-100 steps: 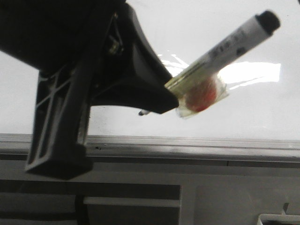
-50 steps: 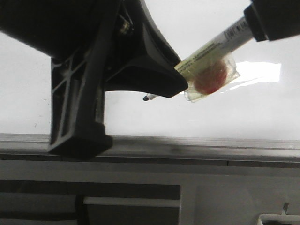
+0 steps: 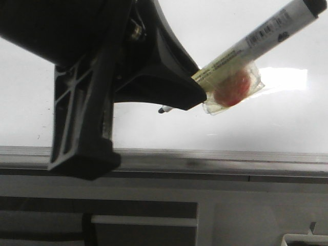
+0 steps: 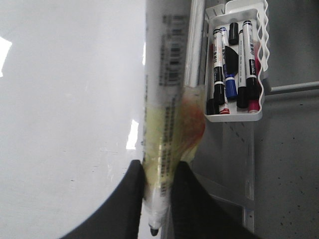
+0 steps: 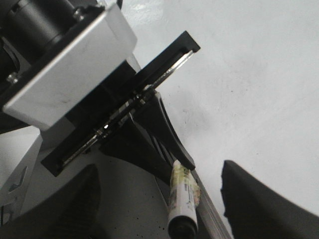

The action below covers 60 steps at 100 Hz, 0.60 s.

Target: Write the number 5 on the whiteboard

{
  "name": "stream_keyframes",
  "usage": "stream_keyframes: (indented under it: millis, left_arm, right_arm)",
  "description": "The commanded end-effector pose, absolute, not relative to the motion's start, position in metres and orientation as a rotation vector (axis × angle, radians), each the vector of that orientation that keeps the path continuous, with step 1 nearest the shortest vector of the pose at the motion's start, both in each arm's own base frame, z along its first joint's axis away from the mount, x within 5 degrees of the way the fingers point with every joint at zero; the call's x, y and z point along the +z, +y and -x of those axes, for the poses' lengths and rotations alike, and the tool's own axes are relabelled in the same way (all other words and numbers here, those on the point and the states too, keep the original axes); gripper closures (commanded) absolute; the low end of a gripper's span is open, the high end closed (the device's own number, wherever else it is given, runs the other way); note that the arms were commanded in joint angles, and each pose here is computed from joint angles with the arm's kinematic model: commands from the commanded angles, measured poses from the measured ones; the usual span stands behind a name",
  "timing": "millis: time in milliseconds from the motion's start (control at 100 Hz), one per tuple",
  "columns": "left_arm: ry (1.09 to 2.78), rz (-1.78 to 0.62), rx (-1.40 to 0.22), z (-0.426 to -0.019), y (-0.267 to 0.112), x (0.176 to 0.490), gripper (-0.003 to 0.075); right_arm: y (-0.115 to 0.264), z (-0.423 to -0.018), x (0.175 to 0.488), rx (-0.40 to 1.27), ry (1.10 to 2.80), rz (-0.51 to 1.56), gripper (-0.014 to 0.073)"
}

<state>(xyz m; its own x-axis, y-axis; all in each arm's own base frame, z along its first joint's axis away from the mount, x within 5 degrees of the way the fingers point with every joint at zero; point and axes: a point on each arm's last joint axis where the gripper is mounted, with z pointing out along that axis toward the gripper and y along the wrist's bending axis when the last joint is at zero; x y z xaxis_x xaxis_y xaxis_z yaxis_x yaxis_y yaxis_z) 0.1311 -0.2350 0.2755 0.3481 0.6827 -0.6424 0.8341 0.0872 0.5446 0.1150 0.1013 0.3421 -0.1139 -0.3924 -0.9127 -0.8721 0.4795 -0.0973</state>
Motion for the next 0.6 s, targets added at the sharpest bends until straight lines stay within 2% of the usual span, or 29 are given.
stream_keyframes:
  millis: [0, 130, 370, 590]
  left_arm:
    - [1.296, -1.543, -0.237, -0.131, -0.239, 0.298, 0.0741]
    - [1.293, -1.540, -0.238, -0.131, -0.239, 0.299, 0.0741]
    - [1.241, -1.487, -0.258, -0.129, -0.237, 0.310, 0.0741]
    - [1.226, -1.472, -0.264, -0.129, -0.237, 0.312, 0.0741]
  right_arm:
    - [0.102, -0.119, 0.353, 0.585, 1.690, 1.042, 0.0048]
    - [0.100, -0.122, 0.349, 0.538, 1.719, 1.057, 0.0038]
    - [0.102, -0.128, 0.344, 0.564, 1.764, 1.046, 0.0038]
    - [0.114, -0.143, 0.337, 0.719, 1.832, 0.956, 0.0038]
